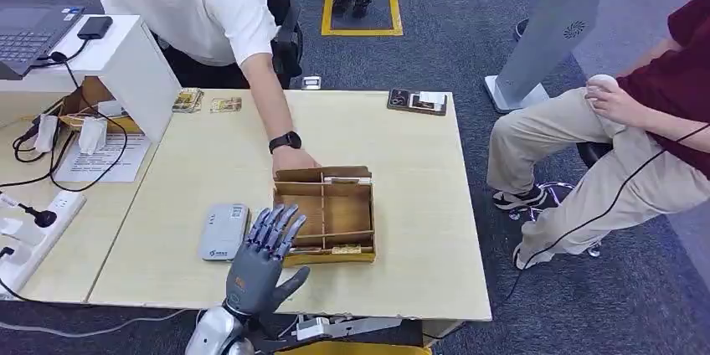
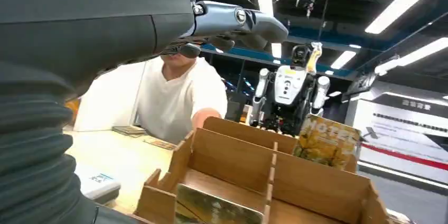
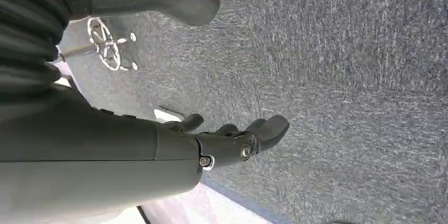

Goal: Pass the card to the sensor for recognition and then transmit it.

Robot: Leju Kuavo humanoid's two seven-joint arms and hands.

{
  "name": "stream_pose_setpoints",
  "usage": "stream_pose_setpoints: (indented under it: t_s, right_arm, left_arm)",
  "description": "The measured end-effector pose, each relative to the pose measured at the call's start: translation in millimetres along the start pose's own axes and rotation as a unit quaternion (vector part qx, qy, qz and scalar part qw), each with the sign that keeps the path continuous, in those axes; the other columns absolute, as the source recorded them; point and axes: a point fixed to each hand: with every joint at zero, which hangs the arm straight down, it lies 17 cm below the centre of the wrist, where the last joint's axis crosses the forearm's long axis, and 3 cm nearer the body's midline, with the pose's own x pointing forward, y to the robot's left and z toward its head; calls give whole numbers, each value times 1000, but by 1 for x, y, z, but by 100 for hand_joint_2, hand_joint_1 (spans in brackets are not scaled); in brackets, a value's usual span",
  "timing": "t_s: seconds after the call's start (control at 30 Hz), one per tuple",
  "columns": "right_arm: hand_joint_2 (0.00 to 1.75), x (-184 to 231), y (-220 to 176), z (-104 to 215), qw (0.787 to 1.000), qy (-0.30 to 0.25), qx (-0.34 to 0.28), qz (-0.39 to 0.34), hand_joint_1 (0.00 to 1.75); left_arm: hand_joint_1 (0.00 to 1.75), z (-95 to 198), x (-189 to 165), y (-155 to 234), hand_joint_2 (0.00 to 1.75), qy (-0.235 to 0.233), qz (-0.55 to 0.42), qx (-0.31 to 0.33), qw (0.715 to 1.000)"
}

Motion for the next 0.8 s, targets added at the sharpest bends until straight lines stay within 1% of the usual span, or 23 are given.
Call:
stream_pose_setpoints:
  t_s: [0.2, 0.43, 0.5, 0.8]
  right_arm:
    - [175, 0, 0, 0, 1000, 0, 0, 0, 0]
    - [175, 0, 0, 0, 1000, -1, 0, -2, 0]
    - [175, 1, 0, 0, 1000, -1, 1, -2, 0]
    - [175, 2, 1, 0, 1000, -3, 2, -2, 0]
  left_arm:
    - [0, 1, -7, 3, 175, 11, -9, 1, 1000]
    - [0, 2, -28, 4, 175, 61, -38, -9, 997]
    - [0, 3, -32, 4, 175, 69, -45, -12, 997]
    - [0, 4, -28, 1, 175, 60, -53, -21, 997]
